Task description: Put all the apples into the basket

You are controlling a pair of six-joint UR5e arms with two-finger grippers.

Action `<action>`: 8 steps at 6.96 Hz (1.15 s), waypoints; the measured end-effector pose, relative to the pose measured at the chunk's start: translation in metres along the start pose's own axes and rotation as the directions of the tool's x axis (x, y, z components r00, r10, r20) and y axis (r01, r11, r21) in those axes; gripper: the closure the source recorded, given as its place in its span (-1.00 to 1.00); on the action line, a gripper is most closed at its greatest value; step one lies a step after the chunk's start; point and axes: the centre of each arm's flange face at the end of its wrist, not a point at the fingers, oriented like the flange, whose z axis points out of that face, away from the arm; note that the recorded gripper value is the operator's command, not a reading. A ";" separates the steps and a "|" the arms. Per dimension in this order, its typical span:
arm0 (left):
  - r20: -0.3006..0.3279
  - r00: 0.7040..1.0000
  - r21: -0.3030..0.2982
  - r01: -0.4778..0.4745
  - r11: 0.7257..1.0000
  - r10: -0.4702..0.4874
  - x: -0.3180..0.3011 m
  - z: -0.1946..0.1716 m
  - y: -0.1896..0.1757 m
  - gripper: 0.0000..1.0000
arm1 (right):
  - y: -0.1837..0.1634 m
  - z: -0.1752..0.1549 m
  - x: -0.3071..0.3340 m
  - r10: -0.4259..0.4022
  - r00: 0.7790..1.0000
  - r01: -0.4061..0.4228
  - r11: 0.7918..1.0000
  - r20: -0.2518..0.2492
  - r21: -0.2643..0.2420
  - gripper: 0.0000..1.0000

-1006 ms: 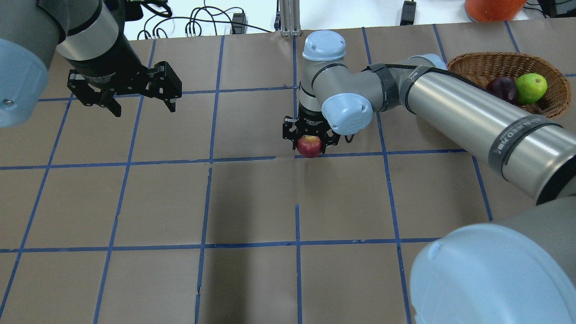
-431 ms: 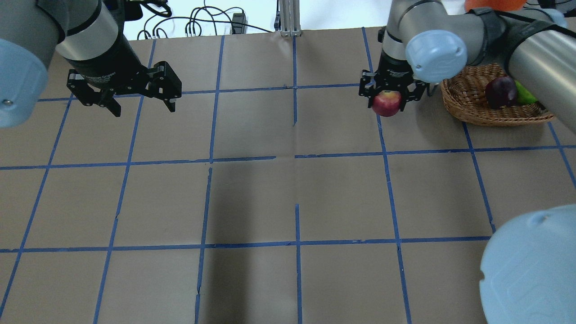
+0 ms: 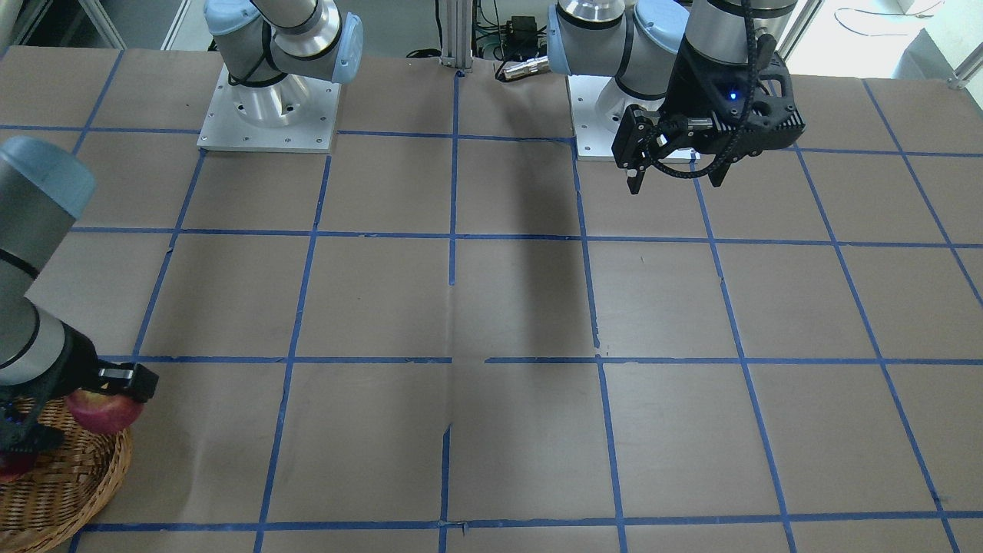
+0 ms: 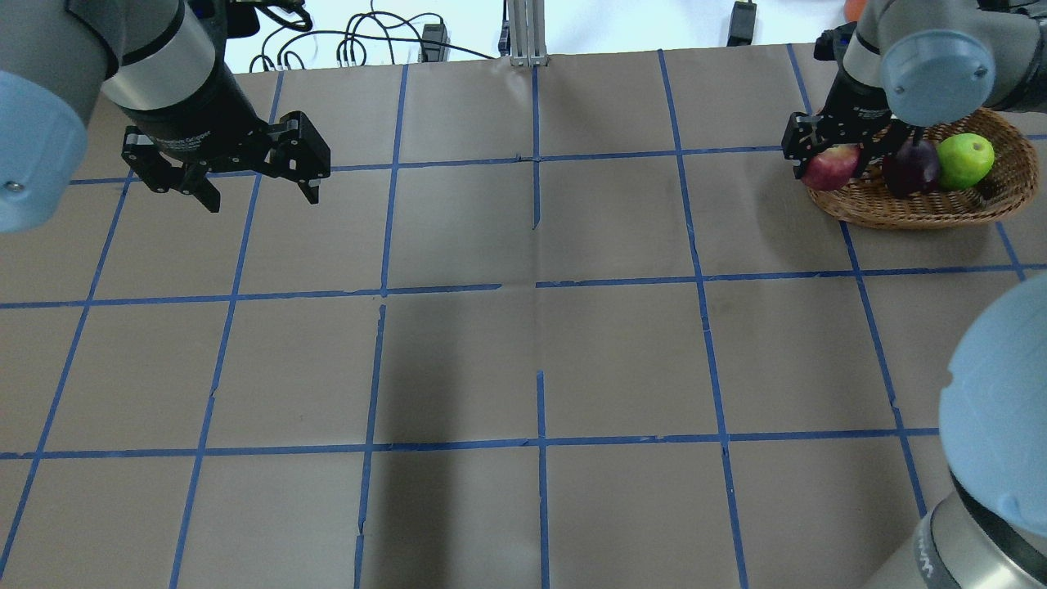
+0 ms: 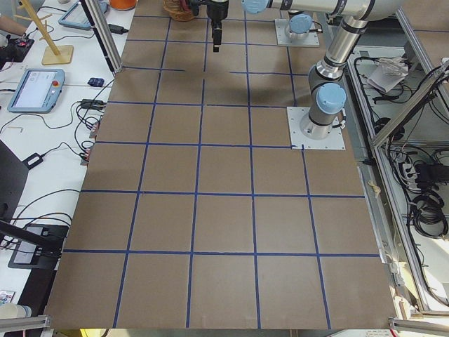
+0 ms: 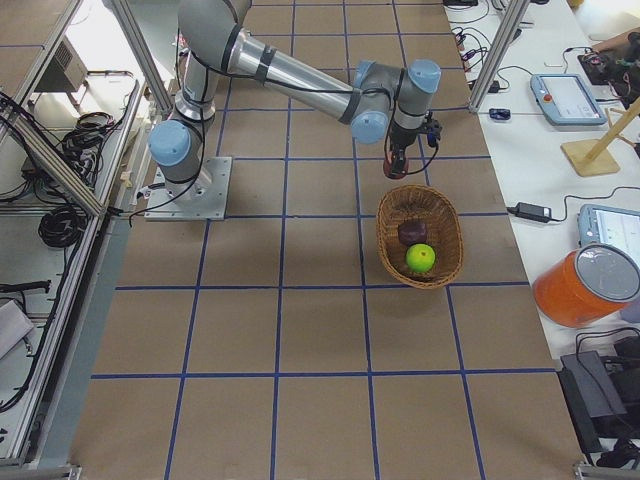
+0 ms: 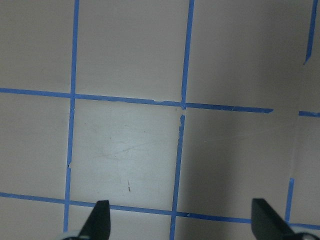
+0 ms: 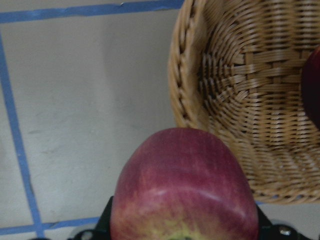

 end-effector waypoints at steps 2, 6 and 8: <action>0.000 1.000 -0.001 0.000 1.000 0.000 0.000 0.000 0.000 -1.00 | -0.016 0.024 0.033 -0.006 1.000 0.006 1.000 -0.016 0.027 1.00; 0.002 1.000 -0.002 0.000 1.000 0.000 0.000 0.001 0.000 -1.00 | -0.033 0.049 0.056 0.018 1.000 -0.017 0.999 -0.024 0.045 -1.00; 0.002 1.000 -0.001 -0.001 1.000 0.001 0.000 0.001 0.000 -1.00 | -0.035 0.056 0.060 0.020 0.999 -0.019 0.999 -0.034 0.034 -1.00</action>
